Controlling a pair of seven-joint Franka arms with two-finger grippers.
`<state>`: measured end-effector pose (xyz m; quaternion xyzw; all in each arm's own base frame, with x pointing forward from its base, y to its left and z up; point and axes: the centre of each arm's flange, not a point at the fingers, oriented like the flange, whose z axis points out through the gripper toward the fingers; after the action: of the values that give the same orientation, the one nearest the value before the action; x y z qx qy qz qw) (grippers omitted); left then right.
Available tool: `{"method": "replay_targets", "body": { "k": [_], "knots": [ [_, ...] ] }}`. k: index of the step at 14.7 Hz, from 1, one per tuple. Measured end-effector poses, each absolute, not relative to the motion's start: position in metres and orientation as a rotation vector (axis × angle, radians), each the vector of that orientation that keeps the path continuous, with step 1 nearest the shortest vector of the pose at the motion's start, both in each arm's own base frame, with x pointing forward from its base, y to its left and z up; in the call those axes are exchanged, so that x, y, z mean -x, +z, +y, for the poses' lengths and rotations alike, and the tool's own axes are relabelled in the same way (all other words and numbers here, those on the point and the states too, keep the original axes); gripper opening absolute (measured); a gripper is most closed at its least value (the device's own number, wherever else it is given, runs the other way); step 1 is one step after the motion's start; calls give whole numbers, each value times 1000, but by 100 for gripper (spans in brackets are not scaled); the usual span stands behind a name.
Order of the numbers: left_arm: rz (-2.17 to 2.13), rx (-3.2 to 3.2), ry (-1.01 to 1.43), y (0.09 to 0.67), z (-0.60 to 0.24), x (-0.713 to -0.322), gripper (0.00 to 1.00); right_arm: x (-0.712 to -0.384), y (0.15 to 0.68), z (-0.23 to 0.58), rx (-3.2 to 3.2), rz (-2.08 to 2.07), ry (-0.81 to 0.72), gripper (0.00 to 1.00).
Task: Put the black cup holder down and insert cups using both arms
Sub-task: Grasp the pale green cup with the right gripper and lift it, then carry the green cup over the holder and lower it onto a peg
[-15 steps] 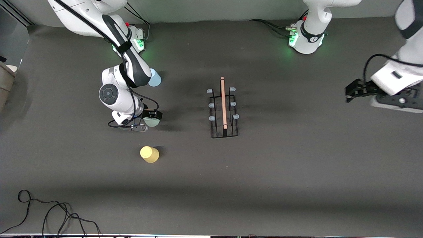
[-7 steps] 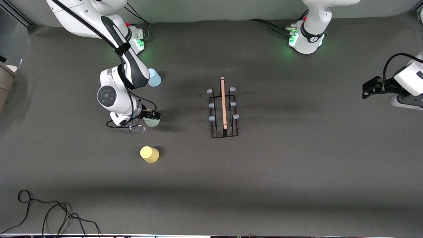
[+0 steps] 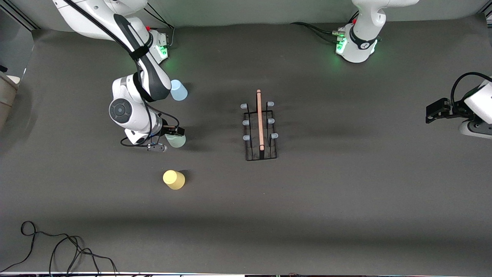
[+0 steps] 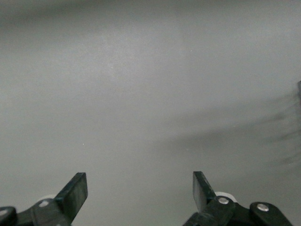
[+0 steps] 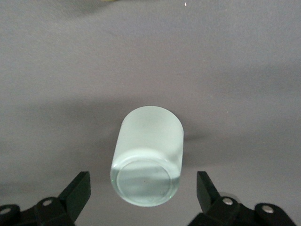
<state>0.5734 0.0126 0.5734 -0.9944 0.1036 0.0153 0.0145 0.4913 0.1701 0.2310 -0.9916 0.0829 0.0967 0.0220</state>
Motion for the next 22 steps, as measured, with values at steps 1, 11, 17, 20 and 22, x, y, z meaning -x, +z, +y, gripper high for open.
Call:
{"method": "replay_targets", "body": {
  "k": [1,11,17,20,22],
  "knots": [
    [321,3099,45,574,13,-574,100,-491,226,170,3074,258,309,100],
    [322,3102,31,573,12,-575,100,-504,285,178,3059,258,316,66],
    [329,3100,13,573,10,-576,100,-504,401,237,2961,447,382,66],
    [330,3100,16,572,9,-577,100,-479,421,303,2948,540,373,66],
    [324,3099,20,571,9,-577,100,-460,426,340,2946,585,363,66]
  ]
}}
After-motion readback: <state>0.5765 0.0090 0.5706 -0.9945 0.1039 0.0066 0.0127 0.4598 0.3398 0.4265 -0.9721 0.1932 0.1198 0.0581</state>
